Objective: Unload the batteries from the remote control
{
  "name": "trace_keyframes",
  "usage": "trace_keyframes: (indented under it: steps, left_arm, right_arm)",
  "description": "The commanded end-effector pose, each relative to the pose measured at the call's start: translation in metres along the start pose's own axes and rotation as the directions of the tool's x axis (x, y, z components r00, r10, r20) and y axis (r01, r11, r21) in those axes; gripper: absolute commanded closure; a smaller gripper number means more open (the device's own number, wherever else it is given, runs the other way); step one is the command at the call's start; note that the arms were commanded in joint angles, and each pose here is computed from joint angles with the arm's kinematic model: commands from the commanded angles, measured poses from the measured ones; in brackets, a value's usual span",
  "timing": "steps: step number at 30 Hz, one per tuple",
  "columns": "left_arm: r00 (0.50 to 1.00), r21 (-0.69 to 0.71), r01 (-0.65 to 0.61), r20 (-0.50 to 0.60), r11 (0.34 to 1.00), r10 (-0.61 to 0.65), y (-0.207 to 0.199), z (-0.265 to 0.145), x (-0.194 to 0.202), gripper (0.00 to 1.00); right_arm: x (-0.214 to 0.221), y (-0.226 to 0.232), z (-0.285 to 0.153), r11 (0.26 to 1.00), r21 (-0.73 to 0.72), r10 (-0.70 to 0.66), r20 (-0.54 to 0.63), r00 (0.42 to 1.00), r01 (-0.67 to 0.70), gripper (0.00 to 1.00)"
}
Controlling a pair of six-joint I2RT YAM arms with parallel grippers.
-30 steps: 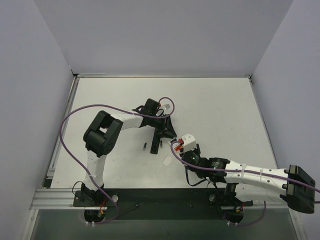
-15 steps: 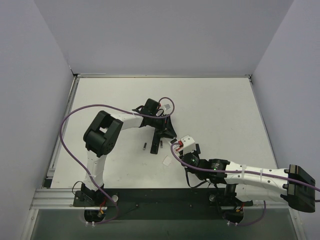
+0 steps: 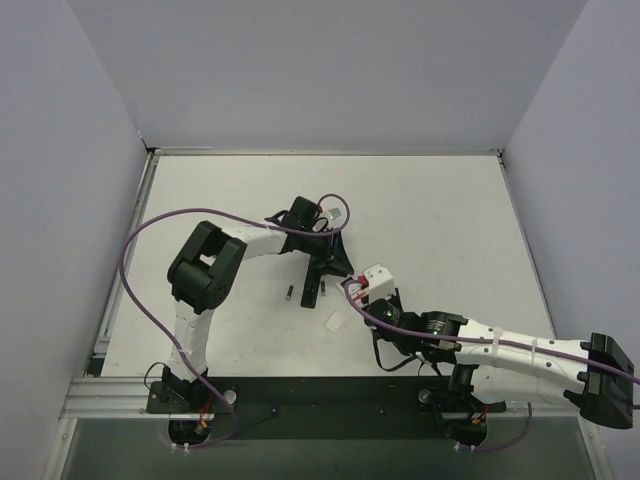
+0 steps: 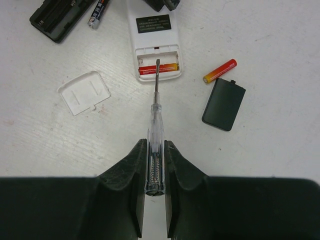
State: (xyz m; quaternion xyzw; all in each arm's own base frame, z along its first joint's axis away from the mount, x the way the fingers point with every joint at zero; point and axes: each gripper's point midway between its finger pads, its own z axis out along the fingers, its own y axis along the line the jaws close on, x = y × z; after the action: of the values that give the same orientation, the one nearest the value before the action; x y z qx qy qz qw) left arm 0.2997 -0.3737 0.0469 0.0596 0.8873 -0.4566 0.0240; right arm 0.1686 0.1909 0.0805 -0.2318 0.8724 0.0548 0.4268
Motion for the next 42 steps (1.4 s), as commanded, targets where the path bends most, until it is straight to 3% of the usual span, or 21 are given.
trace_keyframes:
  steps: [1, 15, 22, 29, 42]
  left_arm:
    - [1.0, -0.035, -0.007, 0.012, 0.999, 0.007, 0.004, 0.002, -0.005, 0.56]
    - [0.993, 0.004, -0.049, 0.104, 0.999, 0.049, -0.032, -0.031, -0.031, 0.56]
    - [0.994, -0.006, -0.035, 0.107, 0.999, 0.036, -0.021, -0.035, -0.032, 0.56]
    - [0.995, -0.022, -0.026, 0.097, 0.999, 0.028, -0.01, -0.034, -0.027, 0.56]
    - [0.998, -0.048, 0.004, 0.07, 0.999, 0.0, 0.009, -0.025, -0.018, 0.56]
  right_arm:
    - [-0.016, -0.016, -0.011, 0.999, 0.04, 0.0, -0.005, 1.0, 0.001, 1.0]
    - [-0.035, -0.027, -0.029, 0.997, -0.071, 0.007, -0.159, 0.987, -0.019, 1.0]
    - [-0.043, -0.024, -0.031, 0.989, -0.108, 0.066, -0.278, 0.958, -0.1, 1.0]
    - [-0.045, -0.009, -0.024, 0.981, -0.174, 0.015, -0.357, 0.934, -0.082, 1.0]
    - [-0.036, -0.014, -0.003, 0.987, -0.133, 0.012, -0.477, 0.879, -0.086, 1.0]
